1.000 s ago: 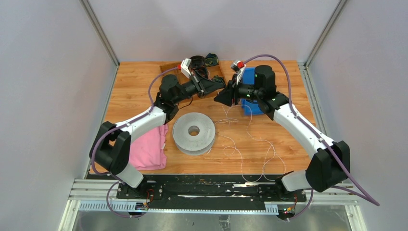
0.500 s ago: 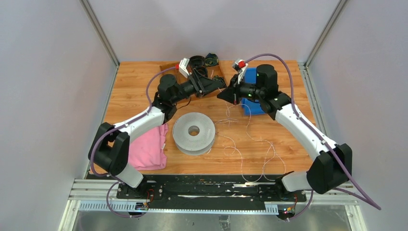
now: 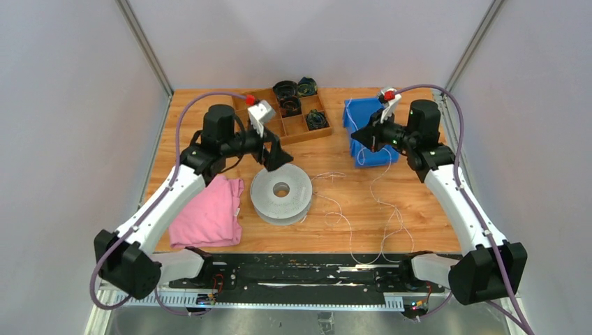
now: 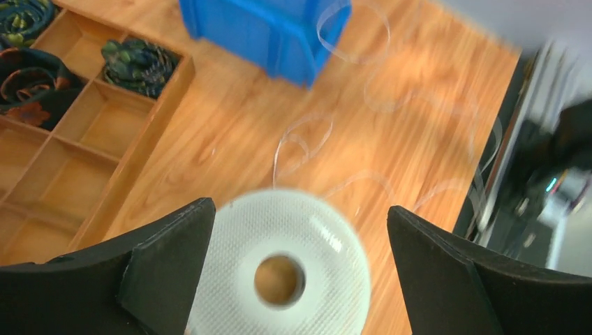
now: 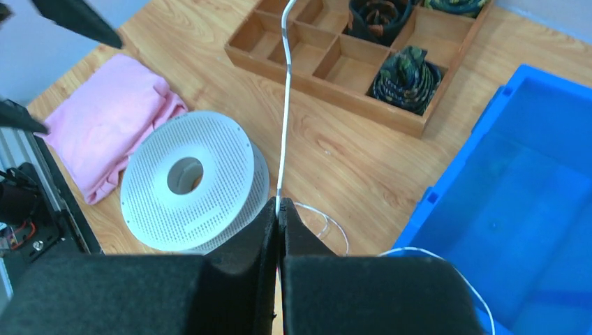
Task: Wrap the cables
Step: Adjust the cable at the center of the board, then pick up the cable reel from the center of the board.
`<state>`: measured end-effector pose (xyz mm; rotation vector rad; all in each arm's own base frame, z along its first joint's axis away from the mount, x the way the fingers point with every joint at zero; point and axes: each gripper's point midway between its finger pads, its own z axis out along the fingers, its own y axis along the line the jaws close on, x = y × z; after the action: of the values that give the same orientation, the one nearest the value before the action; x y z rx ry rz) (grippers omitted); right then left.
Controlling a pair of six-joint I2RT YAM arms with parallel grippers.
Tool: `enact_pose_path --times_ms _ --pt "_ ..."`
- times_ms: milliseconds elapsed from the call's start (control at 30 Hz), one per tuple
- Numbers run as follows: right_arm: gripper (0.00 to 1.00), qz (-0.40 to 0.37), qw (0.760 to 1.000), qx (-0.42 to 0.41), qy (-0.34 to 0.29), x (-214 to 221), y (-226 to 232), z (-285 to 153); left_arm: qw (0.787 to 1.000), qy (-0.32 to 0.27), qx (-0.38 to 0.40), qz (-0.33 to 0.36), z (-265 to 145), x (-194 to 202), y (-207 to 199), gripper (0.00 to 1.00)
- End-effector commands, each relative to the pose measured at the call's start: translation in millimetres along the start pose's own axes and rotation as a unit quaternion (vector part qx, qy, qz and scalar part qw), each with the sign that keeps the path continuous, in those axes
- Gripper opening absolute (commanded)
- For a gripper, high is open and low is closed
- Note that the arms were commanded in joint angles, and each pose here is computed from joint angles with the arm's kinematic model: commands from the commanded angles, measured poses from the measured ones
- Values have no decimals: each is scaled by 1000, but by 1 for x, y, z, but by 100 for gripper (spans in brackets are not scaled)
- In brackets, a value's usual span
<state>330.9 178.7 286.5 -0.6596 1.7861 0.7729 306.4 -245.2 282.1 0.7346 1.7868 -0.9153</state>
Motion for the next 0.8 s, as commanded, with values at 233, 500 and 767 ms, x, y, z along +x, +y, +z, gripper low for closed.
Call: enact_pose_path --times_ms 233,500,767 --pt "1 -57 998 21 7 33 -7 -13 923 249 68 285 -54 144 -33 98" --pt "1 -62 998 13 -1 42 -2 -16 875 311 93 360 -37 184 -39 98" --pt "1 -69 998 9 -9 44 1 -20 848 348 108 384 -21 199 -38 98"
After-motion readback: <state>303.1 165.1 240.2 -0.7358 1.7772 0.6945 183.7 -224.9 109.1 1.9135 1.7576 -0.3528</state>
